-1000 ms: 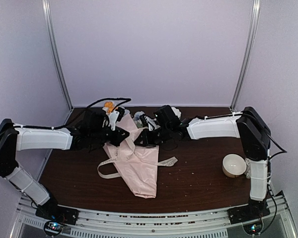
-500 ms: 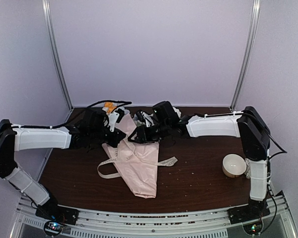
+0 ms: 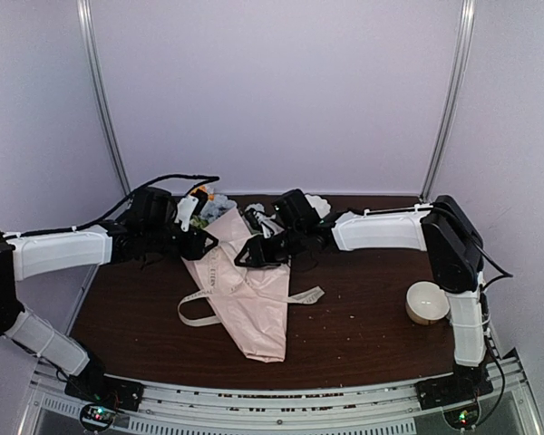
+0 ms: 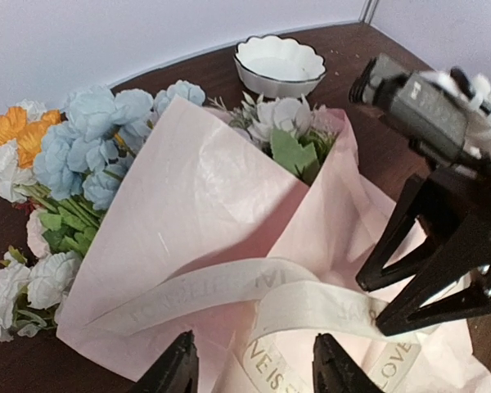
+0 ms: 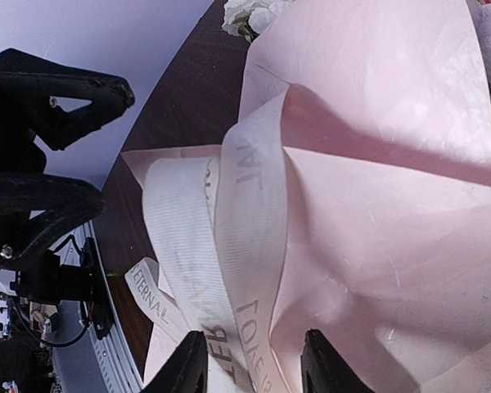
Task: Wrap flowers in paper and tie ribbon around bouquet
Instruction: Cross the ribbon over the folded bouquet.
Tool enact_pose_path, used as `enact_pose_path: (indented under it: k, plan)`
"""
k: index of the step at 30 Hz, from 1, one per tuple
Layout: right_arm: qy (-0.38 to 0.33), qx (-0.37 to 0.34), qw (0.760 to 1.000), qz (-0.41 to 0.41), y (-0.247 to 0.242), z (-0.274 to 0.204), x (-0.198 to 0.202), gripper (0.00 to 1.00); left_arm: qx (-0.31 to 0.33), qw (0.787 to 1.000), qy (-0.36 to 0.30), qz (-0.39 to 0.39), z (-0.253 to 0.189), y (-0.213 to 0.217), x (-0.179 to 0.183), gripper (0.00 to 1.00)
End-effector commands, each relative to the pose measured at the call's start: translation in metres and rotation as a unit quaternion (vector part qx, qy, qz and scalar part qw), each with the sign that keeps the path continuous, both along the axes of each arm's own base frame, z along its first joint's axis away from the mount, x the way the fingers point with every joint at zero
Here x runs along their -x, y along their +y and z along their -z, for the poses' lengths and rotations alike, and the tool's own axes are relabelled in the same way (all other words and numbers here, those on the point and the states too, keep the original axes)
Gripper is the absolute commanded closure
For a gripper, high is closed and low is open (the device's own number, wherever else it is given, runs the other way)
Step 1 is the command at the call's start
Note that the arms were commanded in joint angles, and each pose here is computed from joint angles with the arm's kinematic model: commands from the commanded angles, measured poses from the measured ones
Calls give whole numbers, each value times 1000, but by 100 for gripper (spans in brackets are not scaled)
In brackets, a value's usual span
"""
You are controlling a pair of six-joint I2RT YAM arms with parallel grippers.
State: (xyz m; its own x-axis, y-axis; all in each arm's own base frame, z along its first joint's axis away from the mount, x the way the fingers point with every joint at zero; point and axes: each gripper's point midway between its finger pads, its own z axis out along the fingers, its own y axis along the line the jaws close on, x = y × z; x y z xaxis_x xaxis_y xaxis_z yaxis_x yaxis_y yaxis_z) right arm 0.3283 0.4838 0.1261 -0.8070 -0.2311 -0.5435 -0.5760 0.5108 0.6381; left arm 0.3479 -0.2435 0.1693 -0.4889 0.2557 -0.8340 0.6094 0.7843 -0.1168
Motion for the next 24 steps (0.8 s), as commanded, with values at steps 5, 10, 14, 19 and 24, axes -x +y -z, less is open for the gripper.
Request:
enact_pose_path:
  k: [5,10,14,19,24]
  plan:
    - [2,-24,1000,-17,10,-13,4,78,-45,997,10,63,23,-9,-1,54]
    - [3,-31,999,-20,10,-19,6,96,-46,997,2,58,23,-10,-6,62]
    - [1,-37,999,-21,11,-23,5,100,-36,998,-15,52,18,-12,-11,76]
    - [3,-42,999,-26,12,-25,7,100,-34,997,-16,60,19,-17,-15,95]
    - [-2,-52,998,-30,12,-31,8,100,-29,997,-18,68,14,-22,-16,100]
